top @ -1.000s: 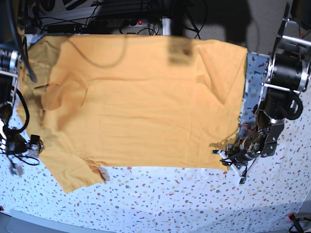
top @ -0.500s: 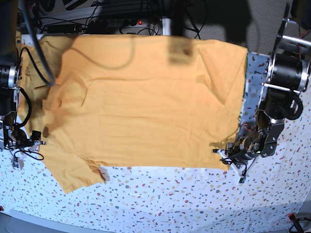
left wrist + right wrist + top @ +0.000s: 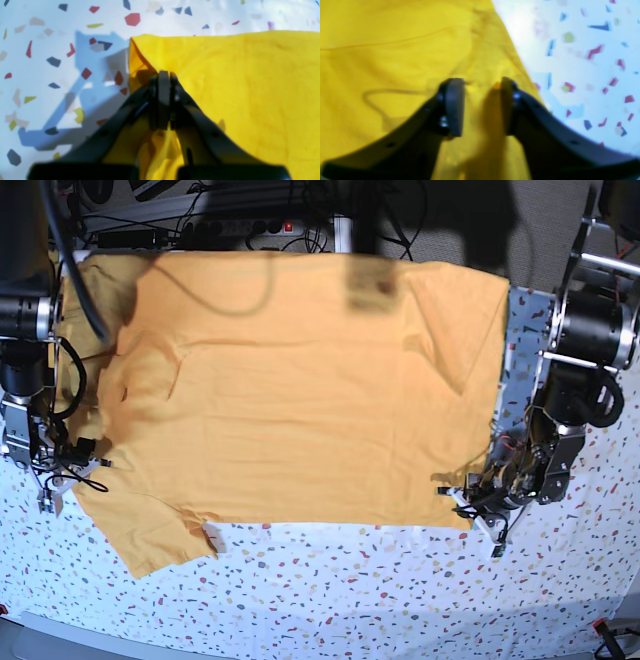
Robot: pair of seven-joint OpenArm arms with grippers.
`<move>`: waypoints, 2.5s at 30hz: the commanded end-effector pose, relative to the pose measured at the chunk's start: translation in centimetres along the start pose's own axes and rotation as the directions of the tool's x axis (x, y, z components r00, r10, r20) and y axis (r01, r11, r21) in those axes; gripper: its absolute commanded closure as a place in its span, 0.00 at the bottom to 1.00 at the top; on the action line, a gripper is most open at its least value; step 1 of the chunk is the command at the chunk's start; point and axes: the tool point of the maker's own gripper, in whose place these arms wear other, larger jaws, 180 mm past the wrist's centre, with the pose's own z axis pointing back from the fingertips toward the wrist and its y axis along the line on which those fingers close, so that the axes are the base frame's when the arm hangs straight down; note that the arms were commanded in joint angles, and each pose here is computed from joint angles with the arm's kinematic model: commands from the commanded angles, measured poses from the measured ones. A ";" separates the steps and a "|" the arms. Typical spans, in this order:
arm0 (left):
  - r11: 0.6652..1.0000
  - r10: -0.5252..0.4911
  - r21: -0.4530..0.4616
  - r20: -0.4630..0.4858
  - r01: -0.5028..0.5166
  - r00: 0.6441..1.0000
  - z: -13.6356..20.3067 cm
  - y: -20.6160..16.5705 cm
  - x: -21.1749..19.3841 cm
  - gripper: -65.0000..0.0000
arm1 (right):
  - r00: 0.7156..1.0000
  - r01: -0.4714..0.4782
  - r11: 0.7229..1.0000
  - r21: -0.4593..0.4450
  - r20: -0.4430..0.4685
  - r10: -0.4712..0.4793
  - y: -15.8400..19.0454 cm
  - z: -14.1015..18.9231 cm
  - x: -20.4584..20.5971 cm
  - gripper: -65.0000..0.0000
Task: Fold the T-shirt properly
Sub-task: 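Move the right gripper to the opposite side edge and grasp it, then hold both shirt edges and adjust the grips along the hem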
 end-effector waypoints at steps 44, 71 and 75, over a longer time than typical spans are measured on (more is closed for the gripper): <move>1.000 -0.009 -0.002 0.091 0.009 0.996 0.5 0.1 3.8 1.00 | 0.990 -0.018 0.976 -0.218 0.132 0.048 -6.8 3.8 5.1 0.45; 1.000 -0.001 -0.012 0.084 0.002 0.996 0.3 -0.3 3.7 1.00 | 0.945 0.310 0.951 -0.007 0.114 -0.307 -9.7 4.6 -2.9 0.52; 1.000 0.000 -0.025 0.084 0.002 0.996 0.1 -1.1 3.7 1.00 | 0.949 0.293 0.955 0.054 0.104 -0.297 -8.0 4.3 -2.7 0.52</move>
